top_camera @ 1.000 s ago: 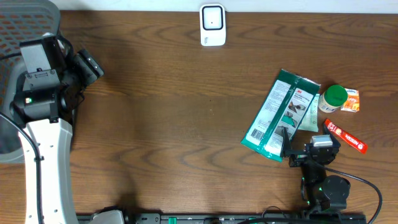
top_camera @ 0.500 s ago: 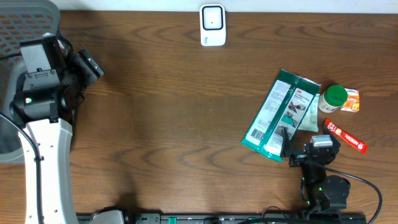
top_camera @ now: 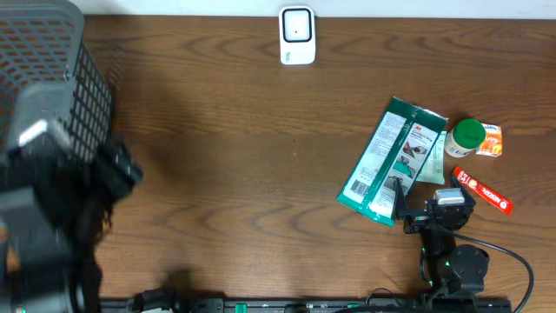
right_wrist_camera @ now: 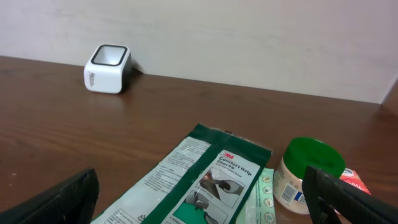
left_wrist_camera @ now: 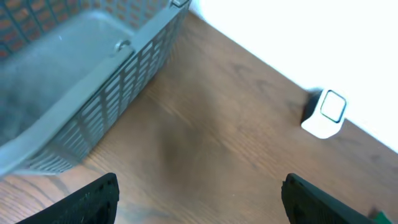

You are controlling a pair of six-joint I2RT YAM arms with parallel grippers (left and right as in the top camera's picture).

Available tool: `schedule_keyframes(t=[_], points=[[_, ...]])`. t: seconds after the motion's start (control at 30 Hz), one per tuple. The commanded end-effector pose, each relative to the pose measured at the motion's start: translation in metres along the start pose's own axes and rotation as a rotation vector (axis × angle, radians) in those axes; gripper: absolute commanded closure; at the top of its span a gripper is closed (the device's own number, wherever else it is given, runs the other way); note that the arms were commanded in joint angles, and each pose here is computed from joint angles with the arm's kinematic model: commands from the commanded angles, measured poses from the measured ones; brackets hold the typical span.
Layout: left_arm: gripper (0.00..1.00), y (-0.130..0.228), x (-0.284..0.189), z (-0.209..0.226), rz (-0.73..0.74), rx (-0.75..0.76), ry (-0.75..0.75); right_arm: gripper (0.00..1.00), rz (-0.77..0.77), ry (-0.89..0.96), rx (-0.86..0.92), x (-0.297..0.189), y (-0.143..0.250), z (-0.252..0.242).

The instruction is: Scan the item barcode

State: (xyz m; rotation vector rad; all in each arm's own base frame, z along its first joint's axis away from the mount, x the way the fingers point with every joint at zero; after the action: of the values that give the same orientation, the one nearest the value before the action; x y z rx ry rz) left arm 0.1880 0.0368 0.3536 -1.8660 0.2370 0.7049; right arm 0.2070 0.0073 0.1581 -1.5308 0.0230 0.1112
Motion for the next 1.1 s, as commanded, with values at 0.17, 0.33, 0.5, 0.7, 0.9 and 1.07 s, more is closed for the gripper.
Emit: schedule_keyframes(t=[0.17,0.33,0.5,0.7,0.9,1.07], points=[[0.16,0.071,-0.004,0.018,-0.009,0.020,0.030,0.01,0.007,-0.001,0.014,0.000,0.002,0.001],[0.16,0.093,0.004,0.025,-0.136,0.014,0.072,0.01,0.008,-0.001,0.014,0.000,0.002,0.001],[0.16,0.091,0.009,0.022,-0.327,0.016,0.155,0.01,0.007,-0.001,0.014,0.000,0.002,0.001],[0.16,0.076,0.003,0.013,-0.555,0.014,0.257,0.01,0.008,-0.001,0.014,0.000,0.002,0.001],[0.16,0.061,0.008,0.007,-0.746,0.008,0.322,0.01,0.007,-0.001,0.014,0.000,0.002,0.001],[0.16,0.064,0.026,0.006,-0.820,0.004,0.349,0.01,0.007,-0.001,0.014,0.000,0.002,0.001]])
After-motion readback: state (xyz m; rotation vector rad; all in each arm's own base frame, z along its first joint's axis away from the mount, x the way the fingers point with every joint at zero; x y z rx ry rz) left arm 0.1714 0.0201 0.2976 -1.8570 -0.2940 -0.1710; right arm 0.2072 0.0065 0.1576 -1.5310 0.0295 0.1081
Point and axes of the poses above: each gripper's point midway between its finger pads, its own x axis out along the fingers, its own z axis along the line the jaws close on, y = z × x, the point moved 4 cm from there along -x, back along the fingers, and after that the axes turned 7 degrees about x, right-handed, at the moved point
